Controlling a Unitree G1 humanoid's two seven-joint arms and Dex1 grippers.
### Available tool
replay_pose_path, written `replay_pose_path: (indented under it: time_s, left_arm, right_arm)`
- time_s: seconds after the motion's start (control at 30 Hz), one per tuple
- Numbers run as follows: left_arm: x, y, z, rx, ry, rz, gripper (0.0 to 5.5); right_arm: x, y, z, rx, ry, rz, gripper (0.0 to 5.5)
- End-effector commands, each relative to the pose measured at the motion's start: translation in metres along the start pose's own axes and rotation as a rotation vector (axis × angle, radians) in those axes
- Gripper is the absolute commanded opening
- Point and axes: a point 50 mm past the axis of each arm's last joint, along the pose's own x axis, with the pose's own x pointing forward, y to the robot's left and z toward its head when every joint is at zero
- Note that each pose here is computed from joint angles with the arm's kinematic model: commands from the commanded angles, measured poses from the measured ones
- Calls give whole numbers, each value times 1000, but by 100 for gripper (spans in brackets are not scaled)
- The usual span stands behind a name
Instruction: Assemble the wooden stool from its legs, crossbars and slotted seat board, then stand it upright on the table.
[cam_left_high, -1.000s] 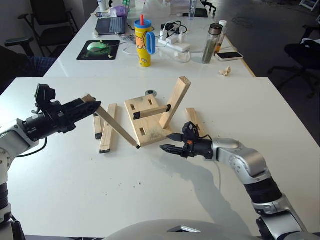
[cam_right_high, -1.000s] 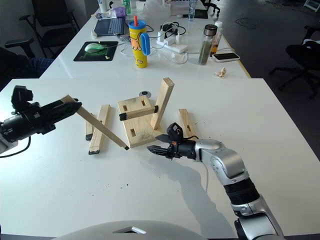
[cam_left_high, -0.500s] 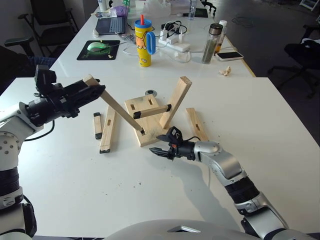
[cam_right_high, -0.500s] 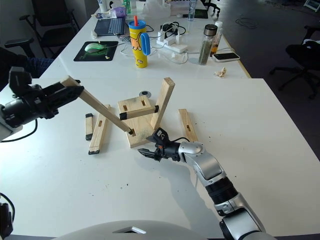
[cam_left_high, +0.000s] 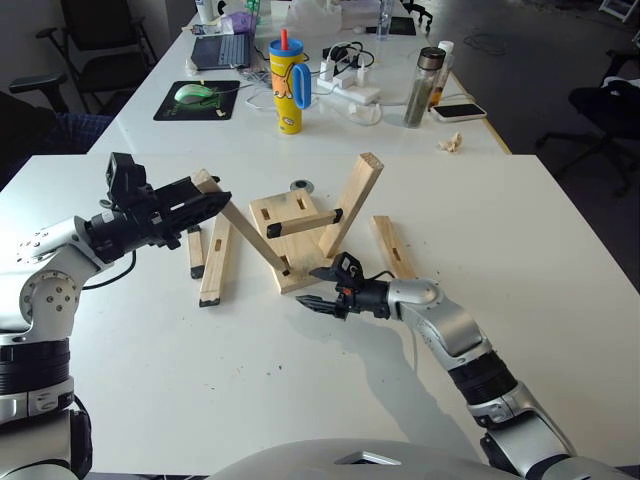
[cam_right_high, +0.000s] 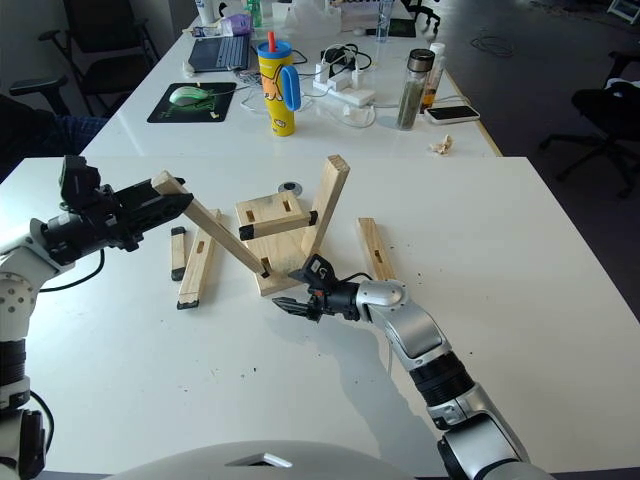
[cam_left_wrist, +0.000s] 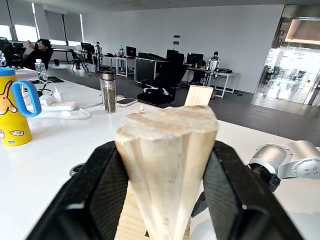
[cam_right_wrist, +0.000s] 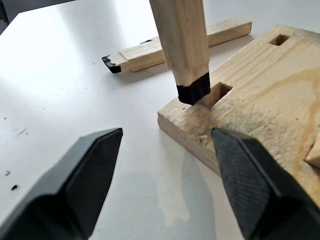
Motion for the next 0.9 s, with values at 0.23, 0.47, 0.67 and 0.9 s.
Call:
replay_pose_path:
  time_s: [0.23,0.47,0.67,0.9]
  left_arm:
    - [3,-4,-13,-37,108,-30,208]
    - [5,-8,-14,-54,125,-55,208]
    - [8,-15,-9,-56,137,-93,208]
    - [4,-15,-12,-31,201,-103,208]
  right_arm:
    - [17,12,25,43,-92,156,329]
    - [40,3,30,8,-83,107,329]
    - [36,5,22,18,-70,113,329]
    - [32,-1,13,-2,-33,54,329]
